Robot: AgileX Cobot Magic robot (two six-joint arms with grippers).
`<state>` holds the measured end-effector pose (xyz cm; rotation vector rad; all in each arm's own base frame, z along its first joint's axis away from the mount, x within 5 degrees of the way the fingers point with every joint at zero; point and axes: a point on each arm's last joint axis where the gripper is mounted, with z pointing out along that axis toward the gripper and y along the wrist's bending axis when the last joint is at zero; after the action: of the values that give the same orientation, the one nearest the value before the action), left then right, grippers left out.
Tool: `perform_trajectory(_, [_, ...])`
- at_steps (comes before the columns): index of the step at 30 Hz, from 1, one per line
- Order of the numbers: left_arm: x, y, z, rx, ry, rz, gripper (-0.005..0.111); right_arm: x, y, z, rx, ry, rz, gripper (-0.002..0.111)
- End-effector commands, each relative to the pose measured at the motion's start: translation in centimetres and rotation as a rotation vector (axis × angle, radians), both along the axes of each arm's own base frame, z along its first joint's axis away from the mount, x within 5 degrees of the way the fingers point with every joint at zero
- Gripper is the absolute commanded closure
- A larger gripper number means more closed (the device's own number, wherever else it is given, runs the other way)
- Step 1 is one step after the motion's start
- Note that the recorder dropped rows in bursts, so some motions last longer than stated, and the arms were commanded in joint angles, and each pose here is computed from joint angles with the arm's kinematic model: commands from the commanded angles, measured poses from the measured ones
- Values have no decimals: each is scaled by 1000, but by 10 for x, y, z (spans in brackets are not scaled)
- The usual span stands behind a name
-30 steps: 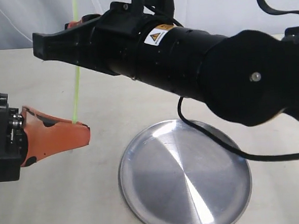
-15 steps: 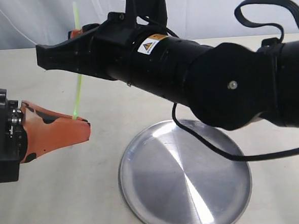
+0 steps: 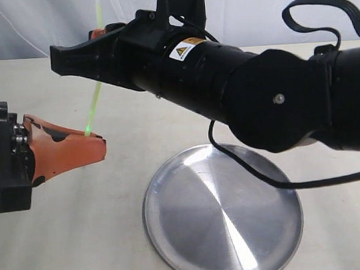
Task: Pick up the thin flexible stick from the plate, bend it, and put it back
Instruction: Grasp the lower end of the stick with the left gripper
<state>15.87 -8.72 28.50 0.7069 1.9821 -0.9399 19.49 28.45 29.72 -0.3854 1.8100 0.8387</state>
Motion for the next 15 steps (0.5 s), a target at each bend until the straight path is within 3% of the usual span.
perform_trajectory(1, [8,2,11,-40,-64,93,107,-7,5,-13,-79,62,78,109])
perform_trajectory(15, [14,6,19,-56,-151,167,107,-10,6,-17,-104,96,110,109])
